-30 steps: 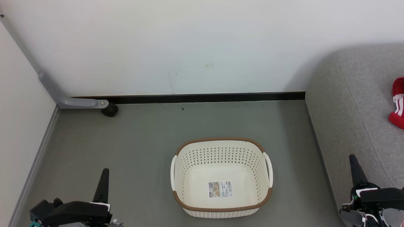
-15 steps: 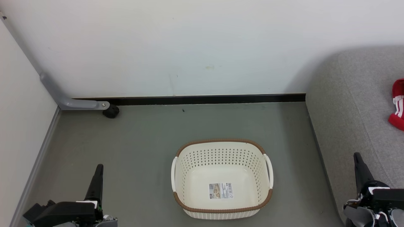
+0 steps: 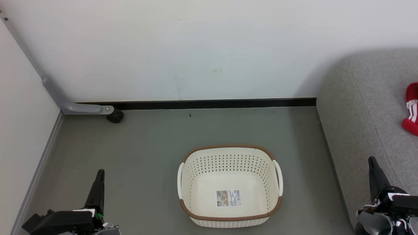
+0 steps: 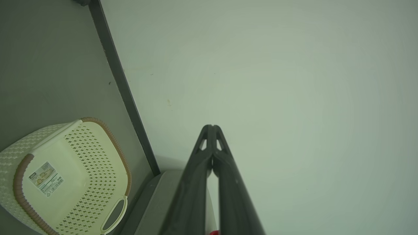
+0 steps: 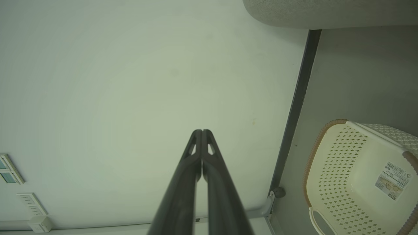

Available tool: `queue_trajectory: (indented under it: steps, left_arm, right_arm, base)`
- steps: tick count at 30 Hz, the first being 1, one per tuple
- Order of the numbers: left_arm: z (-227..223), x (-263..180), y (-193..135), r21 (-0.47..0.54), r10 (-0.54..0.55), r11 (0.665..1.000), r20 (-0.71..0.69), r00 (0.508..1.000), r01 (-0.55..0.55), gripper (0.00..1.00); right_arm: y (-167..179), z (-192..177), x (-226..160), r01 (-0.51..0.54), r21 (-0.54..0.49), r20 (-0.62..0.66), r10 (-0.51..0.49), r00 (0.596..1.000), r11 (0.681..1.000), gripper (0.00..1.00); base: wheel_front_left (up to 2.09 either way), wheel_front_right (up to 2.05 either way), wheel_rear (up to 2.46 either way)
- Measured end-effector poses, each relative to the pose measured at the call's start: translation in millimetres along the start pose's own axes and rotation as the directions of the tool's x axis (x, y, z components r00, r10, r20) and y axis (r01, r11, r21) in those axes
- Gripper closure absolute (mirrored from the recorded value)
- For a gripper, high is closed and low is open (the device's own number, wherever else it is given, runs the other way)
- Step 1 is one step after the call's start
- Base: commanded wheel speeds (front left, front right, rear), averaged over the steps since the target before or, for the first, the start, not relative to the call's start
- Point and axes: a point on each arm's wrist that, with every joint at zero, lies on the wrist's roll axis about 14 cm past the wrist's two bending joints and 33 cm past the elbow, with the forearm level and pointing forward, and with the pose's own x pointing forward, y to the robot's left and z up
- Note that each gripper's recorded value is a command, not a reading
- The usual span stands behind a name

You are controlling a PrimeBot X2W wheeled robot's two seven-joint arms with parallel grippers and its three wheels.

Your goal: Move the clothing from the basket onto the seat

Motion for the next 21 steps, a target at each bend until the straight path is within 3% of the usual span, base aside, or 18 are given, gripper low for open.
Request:
queue_trajectory:
  steps: [21]
  left_arm:
    - [-0.1, 0.1, -0.6, 0.000, -0.002, 1.000, 0.000, 1.000, 0.002, 1.00]
  right_arm:
    - [-0.1, -0.1, -0.1, 0.000, 0.001, 0.000, 0.000, 1.000, 1.000, 1.00]
  base:
    - [0.00, 0.00, 0.00]
